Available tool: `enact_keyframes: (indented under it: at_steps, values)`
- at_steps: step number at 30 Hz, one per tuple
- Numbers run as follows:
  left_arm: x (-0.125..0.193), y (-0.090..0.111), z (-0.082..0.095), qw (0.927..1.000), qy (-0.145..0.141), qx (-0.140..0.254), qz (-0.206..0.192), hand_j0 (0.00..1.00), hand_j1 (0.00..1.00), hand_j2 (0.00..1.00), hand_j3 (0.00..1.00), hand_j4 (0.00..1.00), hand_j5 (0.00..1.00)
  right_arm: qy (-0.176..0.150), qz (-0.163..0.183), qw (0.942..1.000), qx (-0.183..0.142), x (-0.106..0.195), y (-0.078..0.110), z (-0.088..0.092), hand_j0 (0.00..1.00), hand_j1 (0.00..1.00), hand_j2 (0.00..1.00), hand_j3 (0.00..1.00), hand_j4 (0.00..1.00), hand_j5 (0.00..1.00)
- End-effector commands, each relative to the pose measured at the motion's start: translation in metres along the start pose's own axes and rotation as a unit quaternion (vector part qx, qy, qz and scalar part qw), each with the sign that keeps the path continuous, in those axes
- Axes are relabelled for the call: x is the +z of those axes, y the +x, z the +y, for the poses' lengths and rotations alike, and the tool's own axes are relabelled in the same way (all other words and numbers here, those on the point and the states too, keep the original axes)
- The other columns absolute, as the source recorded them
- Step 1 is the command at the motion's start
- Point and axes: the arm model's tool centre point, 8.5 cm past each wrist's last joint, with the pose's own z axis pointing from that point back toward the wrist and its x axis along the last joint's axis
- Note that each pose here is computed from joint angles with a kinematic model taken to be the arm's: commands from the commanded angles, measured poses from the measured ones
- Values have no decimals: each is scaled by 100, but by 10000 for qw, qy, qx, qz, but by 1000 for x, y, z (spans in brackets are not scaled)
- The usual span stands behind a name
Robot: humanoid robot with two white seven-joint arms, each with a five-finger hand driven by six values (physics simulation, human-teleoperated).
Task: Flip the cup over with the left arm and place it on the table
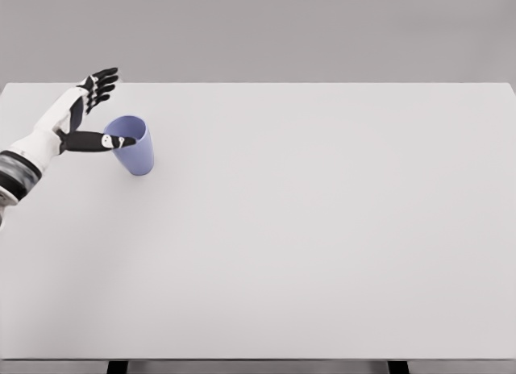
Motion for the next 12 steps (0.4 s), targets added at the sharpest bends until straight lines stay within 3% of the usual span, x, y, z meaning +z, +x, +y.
enact_keyframes:
  at_steps: [1,4,8,12]
  values:
    - [4,15,11,9995,73,-116,-277,100,100,100,100,100,100,1,1,10000,1,0,0,0,100,100,100,100,100,100]
    - [11,27,19,9972,146,-216,-703,100,100,100,100,100,100,1,1,10000,1,0,0,0,100,100,100,100,100,100]
    - [21,35,38,9959,202,-531,-709,100,100,100,100,100,100,1,1,10000,1,0,0,0,100,100,100,100,100,100]
    - [24,38,43,9949,211,-616,-773,100,100,100,100,100,100,1,1,10000,1,0,0,0,100,100,100,100,100,100]
